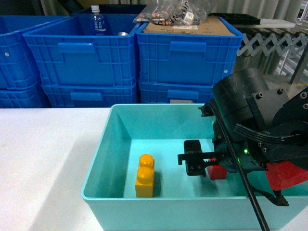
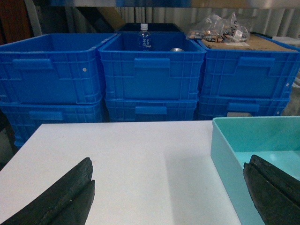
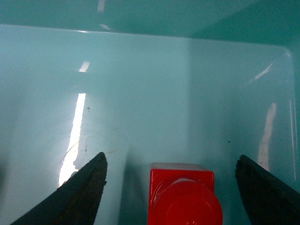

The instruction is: Pick red block from blue box to shelf

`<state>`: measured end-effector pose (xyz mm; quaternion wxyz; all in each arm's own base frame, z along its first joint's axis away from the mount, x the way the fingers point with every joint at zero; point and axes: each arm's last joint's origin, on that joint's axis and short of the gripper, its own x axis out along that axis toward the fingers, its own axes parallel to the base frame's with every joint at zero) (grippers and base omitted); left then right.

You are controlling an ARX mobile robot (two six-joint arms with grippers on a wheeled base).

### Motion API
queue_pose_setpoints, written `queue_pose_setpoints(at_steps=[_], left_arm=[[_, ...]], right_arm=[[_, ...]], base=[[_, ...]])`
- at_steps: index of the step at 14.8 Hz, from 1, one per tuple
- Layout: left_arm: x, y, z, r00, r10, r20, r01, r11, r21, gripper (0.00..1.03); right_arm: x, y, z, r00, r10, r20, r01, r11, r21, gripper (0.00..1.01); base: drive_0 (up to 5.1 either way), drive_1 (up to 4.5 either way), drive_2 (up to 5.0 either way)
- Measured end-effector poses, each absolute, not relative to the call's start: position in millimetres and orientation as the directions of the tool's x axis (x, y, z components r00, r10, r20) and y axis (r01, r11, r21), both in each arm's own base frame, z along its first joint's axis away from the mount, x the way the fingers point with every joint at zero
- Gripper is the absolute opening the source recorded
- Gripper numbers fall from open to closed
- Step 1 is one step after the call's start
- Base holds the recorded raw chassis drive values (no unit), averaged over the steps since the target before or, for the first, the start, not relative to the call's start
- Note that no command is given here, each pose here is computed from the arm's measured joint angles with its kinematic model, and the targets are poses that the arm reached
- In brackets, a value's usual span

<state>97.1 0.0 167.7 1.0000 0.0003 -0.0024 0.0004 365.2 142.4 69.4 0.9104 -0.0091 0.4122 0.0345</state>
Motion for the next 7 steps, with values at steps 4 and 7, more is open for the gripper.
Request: queue_pose_setpoints(at_steps=[4, 7], left_arm=[[97, 0, 168, 1.000, 0.000, 0.005, 0.000, 1.000, 0.001, 0.98], [97, 0, 168, 1.000, 0.000, 0.005, 0.000, 1.000, 0.001, 0.98]], right_arm=[[368, 143, 62, 0.683, 0.049, -0.729, -0.056, 0.998, 0.015, 0.30], [335, 124, 108, 0.779, 0.105, -0.618, -0.077, 0.994, 0.072, 0.29]], base=[[0.0, 0.00, 0.0], [0.0, 0.00, 0.0]])
